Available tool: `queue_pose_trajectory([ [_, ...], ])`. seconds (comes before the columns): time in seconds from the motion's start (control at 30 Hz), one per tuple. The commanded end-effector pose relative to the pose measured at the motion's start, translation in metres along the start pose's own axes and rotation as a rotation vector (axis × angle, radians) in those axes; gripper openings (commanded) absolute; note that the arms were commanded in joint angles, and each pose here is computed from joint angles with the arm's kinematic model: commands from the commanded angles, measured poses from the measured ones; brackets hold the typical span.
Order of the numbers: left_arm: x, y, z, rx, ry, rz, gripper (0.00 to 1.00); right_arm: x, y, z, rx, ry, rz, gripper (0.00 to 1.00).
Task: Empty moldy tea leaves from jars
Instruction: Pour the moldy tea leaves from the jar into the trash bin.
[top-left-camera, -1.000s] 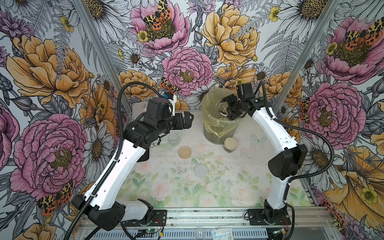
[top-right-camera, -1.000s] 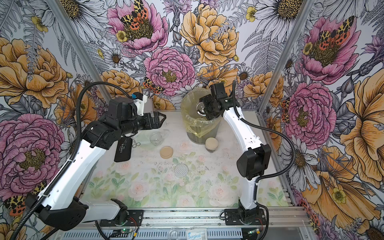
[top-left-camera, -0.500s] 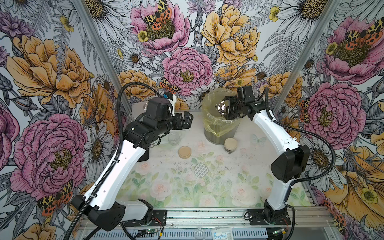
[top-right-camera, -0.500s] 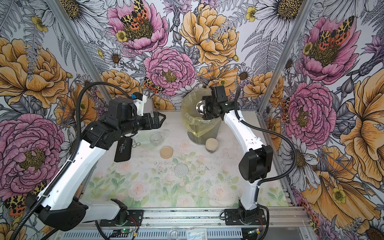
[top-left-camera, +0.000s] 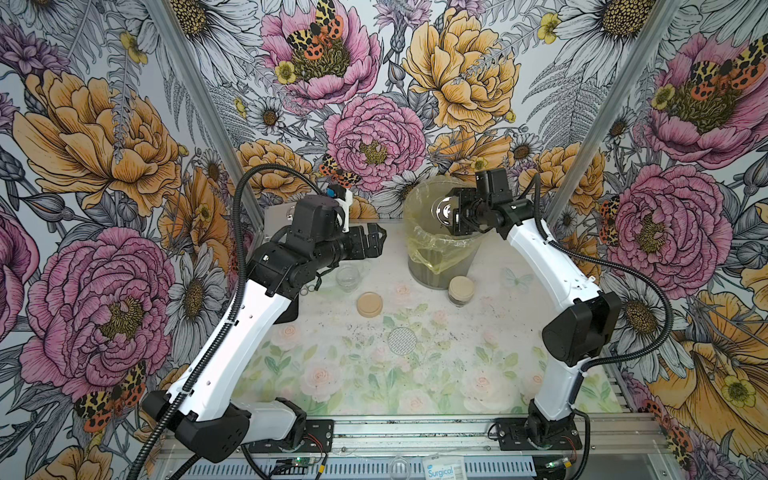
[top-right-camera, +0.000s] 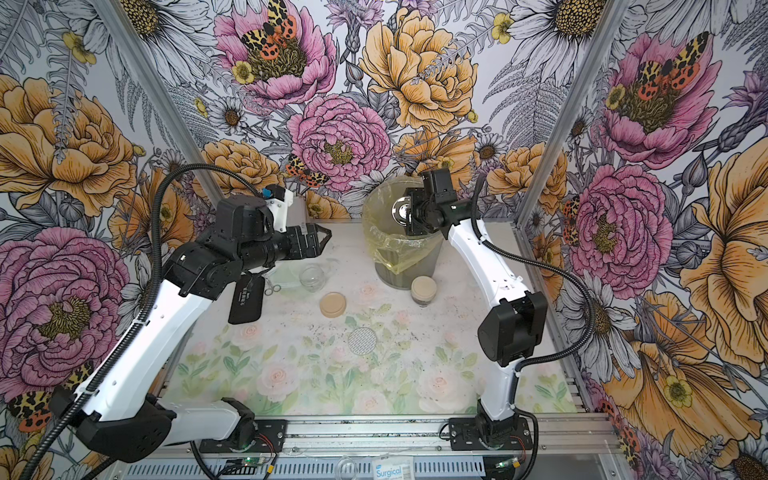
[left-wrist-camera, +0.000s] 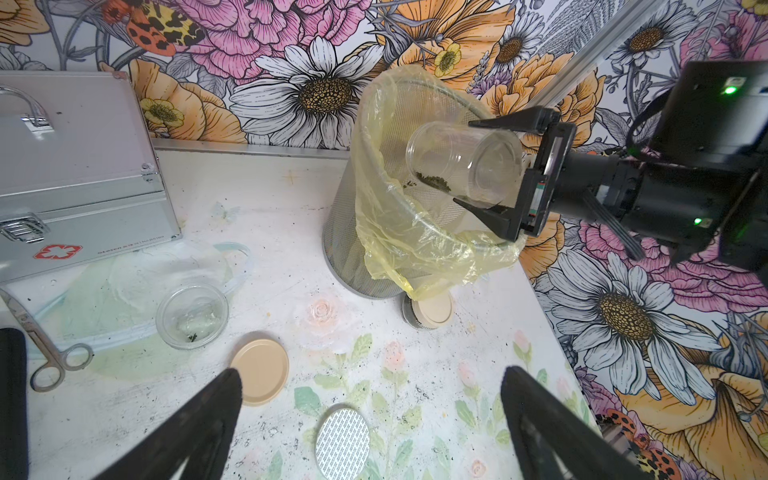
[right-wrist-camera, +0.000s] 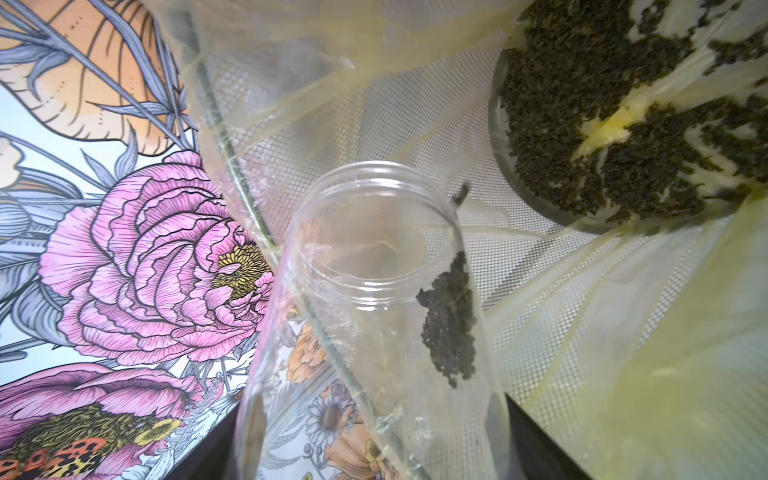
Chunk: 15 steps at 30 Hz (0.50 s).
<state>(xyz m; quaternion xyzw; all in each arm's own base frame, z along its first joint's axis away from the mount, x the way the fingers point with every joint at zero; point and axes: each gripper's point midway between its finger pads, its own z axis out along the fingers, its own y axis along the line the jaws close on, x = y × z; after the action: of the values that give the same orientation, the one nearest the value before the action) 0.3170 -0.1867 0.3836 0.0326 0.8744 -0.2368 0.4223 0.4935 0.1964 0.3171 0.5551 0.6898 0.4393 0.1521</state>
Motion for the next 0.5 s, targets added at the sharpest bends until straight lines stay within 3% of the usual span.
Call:
queue_pose_trajectory([
  [0.0, -0.009, -0.006, -0.005, 0.015, -0.036, -0.013, 0.99, 0.013, 0.037, -0.039, -0.130, 0.005, -0.018, 0.04],
  [0.3, -0.007, -0.006, -0.002, 0.014, -0.029, -0.016, 0.99, 0.011, 0.017, -0.035, -0.082, 0.007, -0.003, 0.03],
  [0.47, -0.007, -0.013, 0.000, 0.024, -0.025, -0.007, 0.99, 0.000, -0.008, -0.012, -0.034, -0.007, 0.151, 0.01],
])
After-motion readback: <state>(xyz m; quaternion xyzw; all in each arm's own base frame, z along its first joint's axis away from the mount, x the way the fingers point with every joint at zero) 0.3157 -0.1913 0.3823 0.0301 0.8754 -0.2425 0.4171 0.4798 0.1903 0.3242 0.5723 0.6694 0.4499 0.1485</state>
